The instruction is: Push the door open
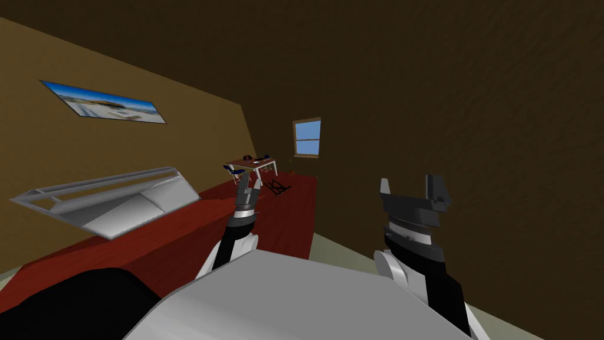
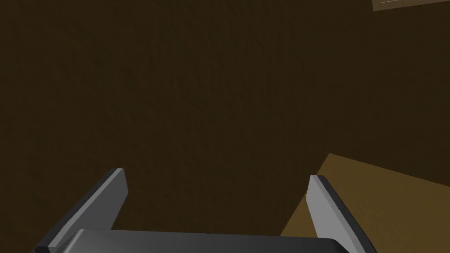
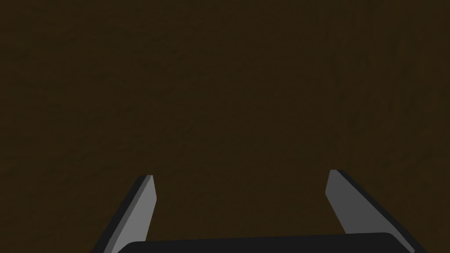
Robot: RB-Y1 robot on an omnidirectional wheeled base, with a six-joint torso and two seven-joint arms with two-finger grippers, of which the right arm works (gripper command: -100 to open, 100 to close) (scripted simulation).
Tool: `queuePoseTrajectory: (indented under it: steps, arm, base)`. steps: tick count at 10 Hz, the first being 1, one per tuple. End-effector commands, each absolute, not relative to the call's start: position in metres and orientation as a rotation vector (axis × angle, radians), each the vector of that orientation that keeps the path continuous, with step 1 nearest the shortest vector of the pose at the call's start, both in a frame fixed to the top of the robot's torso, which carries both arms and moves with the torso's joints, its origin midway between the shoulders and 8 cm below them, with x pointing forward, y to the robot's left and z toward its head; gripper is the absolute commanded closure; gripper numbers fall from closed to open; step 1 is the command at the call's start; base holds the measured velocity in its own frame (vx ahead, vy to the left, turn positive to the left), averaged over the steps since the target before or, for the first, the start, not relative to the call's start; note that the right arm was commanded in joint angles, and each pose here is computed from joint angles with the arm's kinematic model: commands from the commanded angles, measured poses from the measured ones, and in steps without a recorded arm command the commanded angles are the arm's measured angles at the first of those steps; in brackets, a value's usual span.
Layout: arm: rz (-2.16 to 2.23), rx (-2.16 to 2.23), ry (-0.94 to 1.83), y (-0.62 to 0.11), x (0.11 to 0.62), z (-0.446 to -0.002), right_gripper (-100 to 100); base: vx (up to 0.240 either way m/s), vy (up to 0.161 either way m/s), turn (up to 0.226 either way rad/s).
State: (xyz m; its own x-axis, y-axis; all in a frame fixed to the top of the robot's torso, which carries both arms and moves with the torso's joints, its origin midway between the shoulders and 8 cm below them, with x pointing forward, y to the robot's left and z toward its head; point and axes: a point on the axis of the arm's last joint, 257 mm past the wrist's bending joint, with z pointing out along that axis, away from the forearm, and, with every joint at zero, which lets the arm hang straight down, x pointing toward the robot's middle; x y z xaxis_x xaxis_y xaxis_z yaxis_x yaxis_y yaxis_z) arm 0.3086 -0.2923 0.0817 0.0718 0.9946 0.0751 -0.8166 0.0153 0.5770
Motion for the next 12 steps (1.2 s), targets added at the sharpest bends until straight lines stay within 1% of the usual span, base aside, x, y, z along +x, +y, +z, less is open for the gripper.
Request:
queuePoseTrajectory:
  steps: [1, 4, 9, 12]
  arm:
    - [1.481, 0.559, 0.405, -0.294, 0.311, 0.078, -100]
    - [1.499, 0.572, 0.406, -0.297, 0.315, 0.072, -100]
    - [1.548, 0.614, 0.398, -0.306, 0.326, 0.056, -100]
    - [1.571, 0.638, 0.390, -0.312, 0.332, 0.047, -100]
  base:
    - [0.079, 0.049, -0.222]
    - [0.106, 0.143, -0.181]
    - [0.134, 0.186, -0.277]
    - [0.113, 0.188, -0.237]
